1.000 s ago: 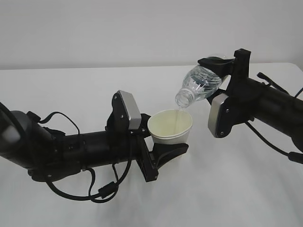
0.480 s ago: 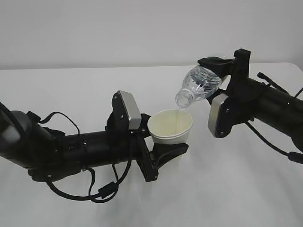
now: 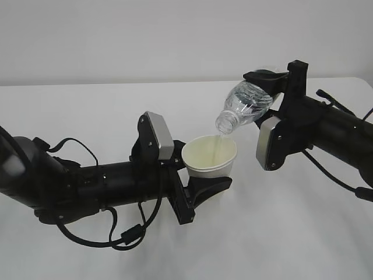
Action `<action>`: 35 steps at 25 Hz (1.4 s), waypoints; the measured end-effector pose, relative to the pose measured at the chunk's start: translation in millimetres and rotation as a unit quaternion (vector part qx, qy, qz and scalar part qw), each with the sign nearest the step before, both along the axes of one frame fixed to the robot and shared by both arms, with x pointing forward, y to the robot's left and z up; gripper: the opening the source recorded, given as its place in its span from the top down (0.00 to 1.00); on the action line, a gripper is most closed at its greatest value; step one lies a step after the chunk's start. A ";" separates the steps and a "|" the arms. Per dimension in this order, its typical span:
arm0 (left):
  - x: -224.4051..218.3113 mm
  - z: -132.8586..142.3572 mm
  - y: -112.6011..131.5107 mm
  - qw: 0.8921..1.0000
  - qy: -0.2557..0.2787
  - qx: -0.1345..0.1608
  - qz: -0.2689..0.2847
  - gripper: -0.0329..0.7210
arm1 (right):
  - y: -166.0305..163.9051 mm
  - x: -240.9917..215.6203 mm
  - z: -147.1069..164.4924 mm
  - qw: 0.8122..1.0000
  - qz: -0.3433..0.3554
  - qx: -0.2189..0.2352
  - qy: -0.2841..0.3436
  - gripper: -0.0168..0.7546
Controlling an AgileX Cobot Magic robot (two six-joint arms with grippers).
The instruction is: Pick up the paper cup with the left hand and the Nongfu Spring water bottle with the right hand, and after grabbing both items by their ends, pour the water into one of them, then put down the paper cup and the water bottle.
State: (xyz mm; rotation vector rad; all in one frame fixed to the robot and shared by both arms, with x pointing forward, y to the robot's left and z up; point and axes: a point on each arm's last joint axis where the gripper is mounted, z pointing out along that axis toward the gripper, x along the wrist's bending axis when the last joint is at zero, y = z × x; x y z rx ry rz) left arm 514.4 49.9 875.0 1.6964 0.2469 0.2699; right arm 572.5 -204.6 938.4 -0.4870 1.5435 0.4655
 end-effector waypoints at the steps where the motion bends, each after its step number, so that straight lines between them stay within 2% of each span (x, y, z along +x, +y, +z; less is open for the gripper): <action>1: 0.0 0.0 0.0 1.000 0.000 0.000 0.000 0.34 | 0.0 0.0 0.0 1.000 0.000 0.000 0.000 0.38; 35: 0.1 -0.6 0.1 1.000 0.001 0.003 0.001 0.34 | 0.0 0.0 0.1 1.000 0.000 0.000 -0.001 0.38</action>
